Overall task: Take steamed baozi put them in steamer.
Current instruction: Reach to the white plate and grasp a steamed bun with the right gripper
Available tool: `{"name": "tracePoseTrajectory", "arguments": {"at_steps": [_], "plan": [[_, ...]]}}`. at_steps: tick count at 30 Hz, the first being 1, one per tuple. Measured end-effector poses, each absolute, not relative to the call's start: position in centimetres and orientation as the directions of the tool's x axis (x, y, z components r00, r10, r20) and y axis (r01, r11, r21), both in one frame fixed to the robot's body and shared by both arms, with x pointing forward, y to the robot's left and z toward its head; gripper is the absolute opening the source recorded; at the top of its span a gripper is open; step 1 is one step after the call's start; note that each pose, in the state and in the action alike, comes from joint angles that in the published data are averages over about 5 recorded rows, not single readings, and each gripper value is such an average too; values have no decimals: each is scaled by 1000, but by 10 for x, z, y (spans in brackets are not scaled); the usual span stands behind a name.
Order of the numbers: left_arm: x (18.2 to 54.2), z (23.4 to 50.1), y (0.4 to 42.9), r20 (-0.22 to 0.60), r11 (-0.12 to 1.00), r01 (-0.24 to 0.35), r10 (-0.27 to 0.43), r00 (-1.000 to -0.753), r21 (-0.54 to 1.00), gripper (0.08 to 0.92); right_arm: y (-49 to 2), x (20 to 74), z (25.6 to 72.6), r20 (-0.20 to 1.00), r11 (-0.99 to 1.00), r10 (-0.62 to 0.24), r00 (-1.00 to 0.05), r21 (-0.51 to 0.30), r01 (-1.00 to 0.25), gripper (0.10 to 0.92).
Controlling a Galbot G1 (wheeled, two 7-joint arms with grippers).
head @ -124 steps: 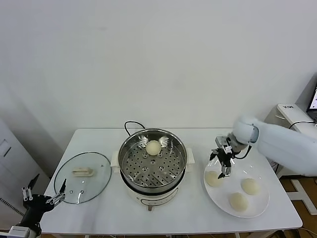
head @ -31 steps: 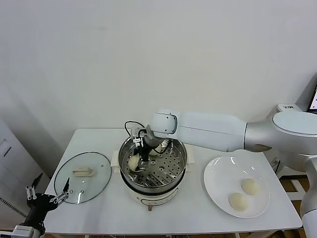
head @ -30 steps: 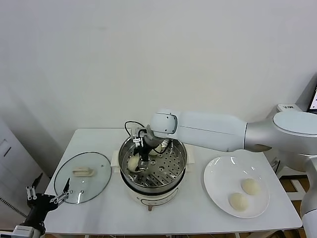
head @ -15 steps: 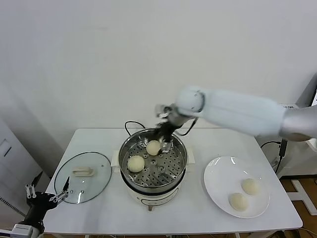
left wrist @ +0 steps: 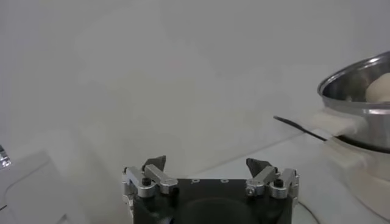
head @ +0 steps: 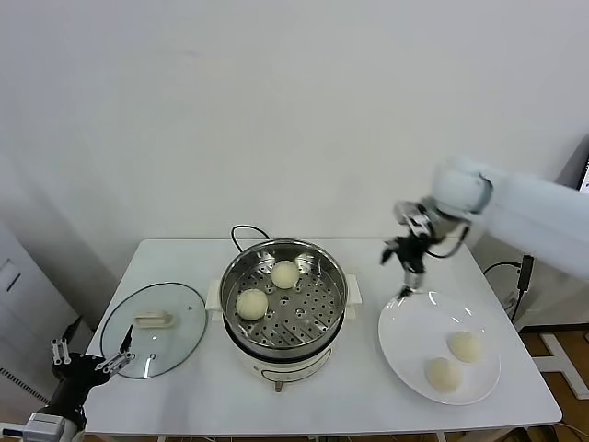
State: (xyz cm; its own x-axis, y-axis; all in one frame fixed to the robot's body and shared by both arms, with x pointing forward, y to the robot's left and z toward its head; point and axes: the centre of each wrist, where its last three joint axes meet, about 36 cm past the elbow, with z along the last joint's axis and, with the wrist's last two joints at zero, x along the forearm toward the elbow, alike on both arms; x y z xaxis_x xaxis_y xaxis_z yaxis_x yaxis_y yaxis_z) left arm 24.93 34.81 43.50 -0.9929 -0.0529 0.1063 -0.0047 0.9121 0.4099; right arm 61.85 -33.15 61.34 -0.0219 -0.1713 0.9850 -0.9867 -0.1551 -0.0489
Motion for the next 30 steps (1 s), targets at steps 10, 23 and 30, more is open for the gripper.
{"name": "tracePoseTrajectory", "arguments": {"at_steps": [10, 23, 30], "plan": [[246, 432, 349, 120, 911, -4, -59, -991, 412, 823, -372, 588, 533, 994, -151, -89, 67, 53, -987, 823], [248, 431, 345, 126, 911, -1, -58, -990, 411, 823, -383, 565, 476, 991, -161, -63, 116, 105, -981, 823], [246, 431, 347, 127, 910, -4, -62, -990, 415, 823, -384, 559, 463, 992, -170, -47, 118, 108, -979, 748]]}}
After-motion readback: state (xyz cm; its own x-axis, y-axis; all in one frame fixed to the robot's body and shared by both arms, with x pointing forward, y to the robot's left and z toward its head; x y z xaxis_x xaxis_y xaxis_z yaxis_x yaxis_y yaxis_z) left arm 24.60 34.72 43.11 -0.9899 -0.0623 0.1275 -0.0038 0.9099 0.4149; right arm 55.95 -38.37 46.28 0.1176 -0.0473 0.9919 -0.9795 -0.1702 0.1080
